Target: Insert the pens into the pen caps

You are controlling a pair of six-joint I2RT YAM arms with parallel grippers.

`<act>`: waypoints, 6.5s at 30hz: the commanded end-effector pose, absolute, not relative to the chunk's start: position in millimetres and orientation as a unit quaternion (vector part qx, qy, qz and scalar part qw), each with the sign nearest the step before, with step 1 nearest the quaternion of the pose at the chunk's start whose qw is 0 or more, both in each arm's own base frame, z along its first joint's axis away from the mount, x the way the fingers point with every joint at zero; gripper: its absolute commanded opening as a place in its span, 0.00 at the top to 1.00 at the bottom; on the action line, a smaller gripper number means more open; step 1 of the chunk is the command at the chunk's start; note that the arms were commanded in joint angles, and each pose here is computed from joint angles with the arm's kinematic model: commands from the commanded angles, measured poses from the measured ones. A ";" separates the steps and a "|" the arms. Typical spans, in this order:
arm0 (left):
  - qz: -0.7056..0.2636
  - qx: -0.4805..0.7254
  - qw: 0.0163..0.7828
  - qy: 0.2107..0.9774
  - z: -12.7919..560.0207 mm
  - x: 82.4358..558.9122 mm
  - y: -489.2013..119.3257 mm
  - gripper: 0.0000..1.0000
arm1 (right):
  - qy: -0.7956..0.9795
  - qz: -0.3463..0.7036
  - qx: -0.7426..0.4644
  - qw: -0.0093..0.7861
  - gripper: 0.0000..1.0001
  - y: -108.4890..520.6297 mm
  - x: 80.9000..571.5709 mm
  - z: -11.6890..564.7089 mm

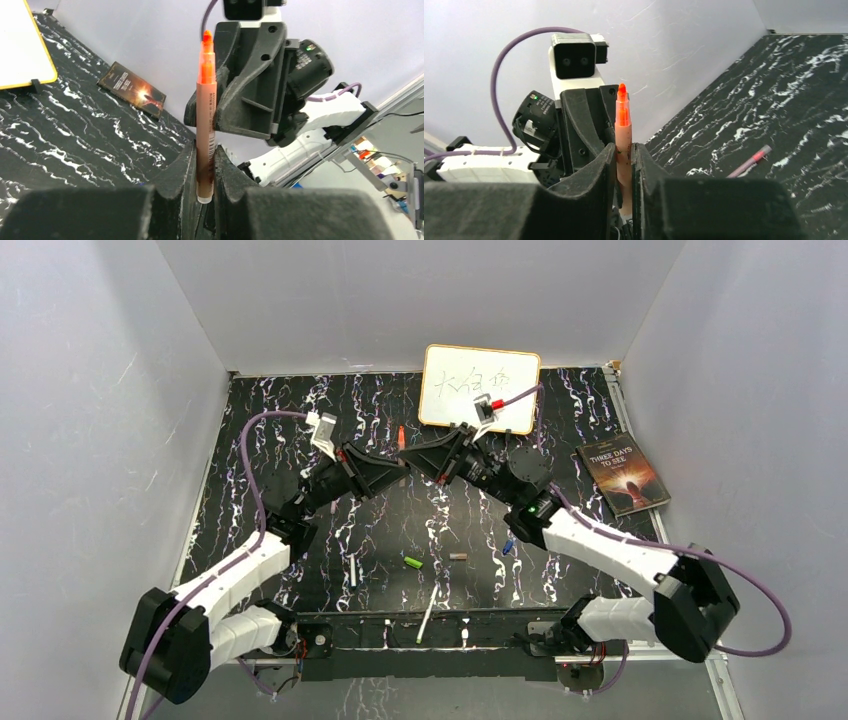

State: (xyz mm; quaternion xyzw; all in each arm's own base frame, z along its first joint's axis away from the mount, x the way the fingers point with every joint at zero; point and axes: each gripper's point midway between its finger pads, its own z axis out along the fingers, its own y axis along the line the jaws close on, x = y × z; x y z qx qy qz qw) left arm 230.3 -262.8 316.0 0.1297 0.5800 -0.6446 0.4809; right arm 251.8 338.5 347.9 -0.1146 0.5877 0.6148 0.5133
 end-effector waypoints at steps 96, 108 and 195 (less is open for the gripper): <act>-0.220 0.027 0.529 0.819 259.0 333.8 -168.5 1.00 | 0.974 0.110 -0.028 0.196 1.00 310.0 153.4 44.2; -0.260 0.079 0.531 0.803 268.6 323.8 -184.6 1.00 | 0.946 0.104 -0.015 0.307 0.66 297.0 277.6 79.3; -0.336 0.257 0.435 0.795 246.3 291.4 -230.0 1.00 | 0.949 0.215 -0.092 0.211 1.00 244.1 236.0 48.4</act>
